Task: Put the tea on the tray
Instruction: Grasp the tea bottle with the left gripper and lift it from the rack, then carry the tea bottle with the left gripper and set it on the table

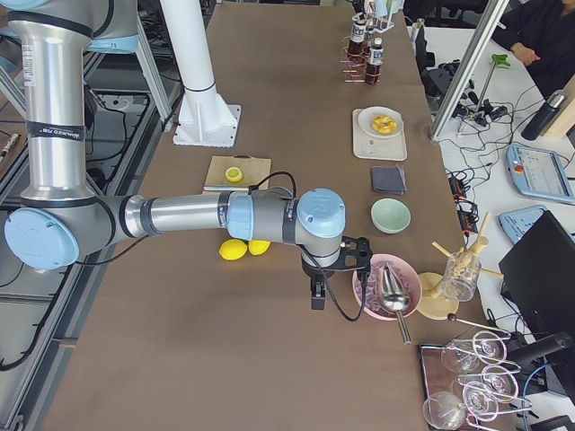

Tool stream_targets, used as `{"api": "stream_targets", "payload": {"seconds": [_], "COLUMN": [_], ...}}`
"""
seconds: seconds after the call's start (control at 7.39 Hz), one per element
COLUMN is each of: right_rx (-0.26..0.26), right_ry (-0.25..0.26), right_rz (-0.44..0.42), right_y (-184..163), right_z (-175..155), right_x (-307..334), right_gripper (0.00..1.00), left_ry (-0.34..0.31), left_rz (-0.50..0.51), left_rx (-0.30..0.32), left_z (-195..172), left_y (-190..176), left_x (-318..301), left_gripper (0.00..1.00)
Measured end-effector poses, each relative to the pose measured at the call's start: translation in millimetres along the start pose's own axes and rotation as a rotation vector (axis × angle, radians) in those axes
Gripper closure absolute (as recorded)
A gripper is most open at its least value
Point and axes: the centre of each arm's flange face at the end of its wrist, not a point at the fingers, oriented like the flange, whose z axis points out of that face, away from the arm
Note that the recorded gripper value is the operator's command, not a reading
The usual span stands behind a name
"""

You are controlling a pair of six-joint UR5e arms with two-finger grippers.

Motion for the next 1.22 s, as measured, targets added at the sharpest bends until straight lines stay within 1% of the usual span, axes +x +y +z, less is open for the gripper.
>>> {"api": "stream_targets", "payload": {"seconds": [0.41,0.68,0.81,0.95,1.08,1.22], "right_rx": [-0.001,0.001,0.001,0.002,0.002,0.002], "right_ry": [-0.001,-0.002,-0.003,-0.003,-0.004,-0.003], "right_rz": [0.001,0.000,-0.001,-0.001,-0.001,-0.001], "right_y": [-1.0,-1.5,-1.5,-1.6,-1.6,-1.6], "right_z": [0.1,-0.3,-0.4,-0.7,-0.7,-0.6], "right_x": [0.0,-1.2,-1.5,-1.9,-2.0,-1.9], "right_gripper": [0.00,0.00,0.00,0.00,0.00,0.00], "left_ry": [-0.012,-0.007,0.005,0.029,0.048,0.051], "left_rz": [0.003,-0.002,-0.013,-0.033,-0.057,-0.076], "left_rx": [-0.019,-0.014,-0.015,-0.022,-0.030,-0.037], "left_z": [-82.4,-121.7,-132.9,-137.0,-134.0,-121.2], "left_y": [-38.3,-35.3,-26.0,-13.0,2.0,18.8], "left_x": [-16.6,-10.7,2.5,28.4,62.0,99.8], "left_gripper": [1.00,1.00,1.00,1.00,1.00,1.00]}}
